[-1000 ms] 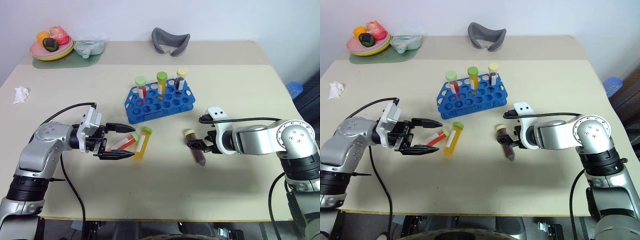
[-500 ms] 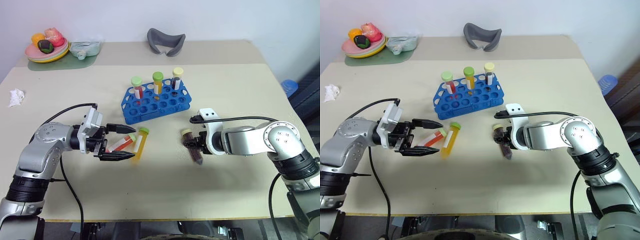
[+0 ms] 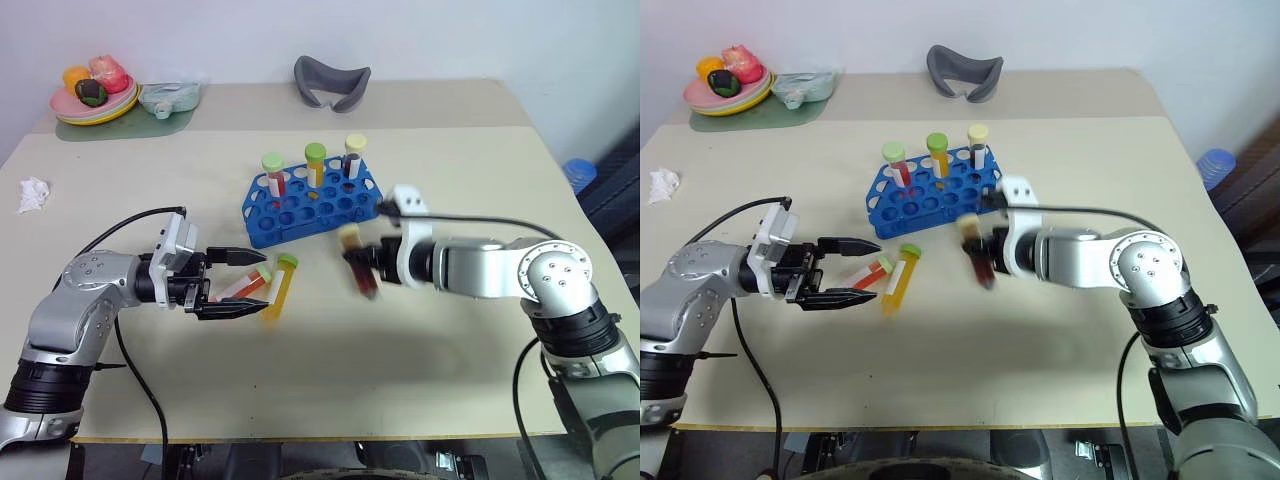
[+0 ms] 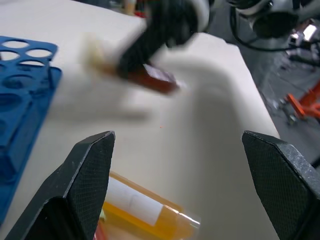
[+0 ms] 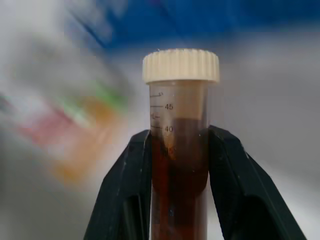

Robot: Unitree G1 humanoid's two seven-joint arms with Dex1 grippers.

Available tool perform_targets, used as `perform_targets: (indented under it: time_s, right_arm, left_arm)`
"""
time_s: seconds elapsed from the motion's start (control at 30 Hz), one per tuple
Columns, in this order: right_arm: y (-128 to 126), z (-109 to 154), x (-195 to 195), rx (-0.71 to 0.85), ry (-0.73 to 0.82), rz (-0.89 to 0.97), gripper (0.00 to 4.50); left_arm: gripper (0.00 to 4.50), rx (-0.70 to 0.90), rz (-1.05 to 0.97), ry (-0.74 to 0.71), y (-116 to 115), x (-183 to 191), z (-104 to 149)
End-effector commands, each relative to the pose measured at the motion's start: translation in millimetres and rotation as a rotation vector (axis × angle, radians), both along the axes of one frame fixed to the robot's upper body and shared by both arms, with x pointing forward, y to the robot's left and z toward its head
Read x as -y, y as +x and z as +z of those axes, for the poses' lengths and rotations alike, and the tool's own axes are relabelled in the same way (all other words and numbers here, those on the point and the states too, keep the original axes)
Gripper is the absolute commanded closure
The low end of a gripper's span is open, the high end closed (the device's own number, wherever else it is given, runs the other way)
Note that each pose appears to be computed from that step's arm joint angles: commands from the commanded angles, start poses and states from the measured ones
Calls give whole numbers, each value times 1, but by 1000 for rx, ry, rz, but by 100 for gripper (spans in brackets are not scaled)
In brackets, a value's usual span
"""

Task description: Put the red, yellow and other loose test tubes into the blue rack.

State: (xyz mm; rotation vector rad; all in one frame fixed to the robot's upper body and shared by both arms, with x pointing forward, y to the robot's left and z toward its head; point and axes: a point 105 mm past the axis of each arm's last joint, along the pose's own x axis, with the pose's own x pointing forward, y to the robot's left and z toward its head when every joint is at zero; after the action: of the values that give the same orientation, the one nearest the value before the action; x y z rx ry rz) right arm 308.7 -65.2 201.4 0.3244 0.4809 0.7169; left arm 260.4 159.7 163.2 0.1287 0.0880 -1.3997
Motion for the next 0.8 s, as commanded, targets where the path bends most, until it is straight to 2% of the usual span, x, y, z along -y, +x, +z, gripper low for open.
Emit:
perform_targets:
  time_s: [0.03,0.13,0.4,0.8]
  right_arm:
    - [5,53,2,256,212,28,321]
    - [15,66,9,421,235,-3,321]
    - [53,69,27,800,276,-211,321]
    - [83,29,36,929,361,-312,321]
  left_arm:
    - [35,30,46,-42,-2,-4,8]
    - [35,32,81,-59,-2,-6,7]
    - [35,41,157,-129,-2,-2,9]
    - [35,39,251,-176,-3,-2,8]
